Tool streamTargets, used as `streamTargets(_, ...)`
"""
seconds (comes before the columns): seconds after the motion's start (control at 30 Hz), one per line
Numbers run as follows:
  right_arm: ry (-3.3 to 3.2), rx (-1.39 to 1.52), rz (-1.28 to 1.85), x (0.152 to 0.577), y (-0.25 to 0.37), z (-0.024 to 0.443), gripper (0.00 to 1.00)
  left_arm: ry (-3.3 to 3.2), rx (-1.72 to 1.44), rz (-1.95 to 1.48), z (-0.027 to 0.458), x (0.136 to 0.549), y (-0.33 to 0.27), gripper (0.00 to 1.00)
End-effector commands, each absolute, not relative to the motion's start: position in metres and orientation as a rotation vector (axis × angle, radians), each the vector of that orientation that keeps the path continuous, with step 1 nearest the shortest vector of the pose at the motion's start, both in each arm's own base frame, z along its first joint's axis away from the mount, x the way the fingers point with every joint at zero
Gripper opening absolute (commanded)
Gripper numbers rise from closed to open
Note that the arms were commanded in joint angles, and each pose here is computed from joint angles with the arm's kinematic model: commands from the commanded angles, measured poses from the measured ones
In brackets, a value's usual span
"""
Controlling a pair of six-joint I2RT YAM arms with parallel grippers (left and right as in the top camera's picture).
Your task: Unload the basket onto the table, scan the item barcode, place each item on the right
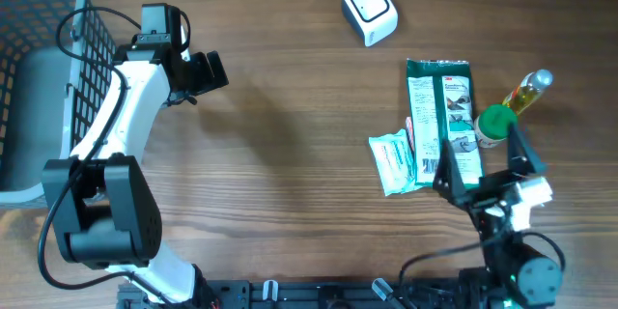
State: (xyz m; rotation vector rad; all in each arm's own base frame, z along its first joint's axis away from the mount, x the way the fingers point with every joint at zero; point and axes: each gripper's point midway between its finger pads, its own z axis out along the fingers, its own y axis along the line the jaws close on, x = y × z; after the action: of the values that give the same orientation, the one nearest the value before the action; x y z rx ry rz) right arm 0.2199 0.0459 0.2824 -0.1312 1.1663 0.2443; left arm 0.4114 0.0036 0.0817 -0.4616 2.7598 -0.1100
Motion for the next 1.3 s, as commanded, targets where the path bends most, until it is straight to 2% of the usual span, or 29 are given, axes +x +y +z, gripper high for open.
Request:
streamTargets(0.0, 1.231, -0.137, 0.255, 0.227, 0.048, 0.256, 1.00, 2.765, -0.453, -0.099, 0.079, 0.412, 0.005, 1.00)
streamTargets(0.13, 1.366, -0.140, 0.249, 0.236, 0.049, 0.224, 1.00, 2.765, -0.453, -0.099, 0.079, 0.412, 0.005, 1.00)
streamTargets(0.23, 1.570, -0.119, 0.246, 0.242, 0.047, 0.175, 1.00, 2.765, -0.453, -0.099, 0.079, 0.412, 0.005, 1.00)
streamTargets(1.27, 1.562, -0.116, 0.239, 0.242, 0.046, 0.177, 1.00, 2.765, -0.451, -0.099, 0.079, 0.412, 0.005, 1.00)
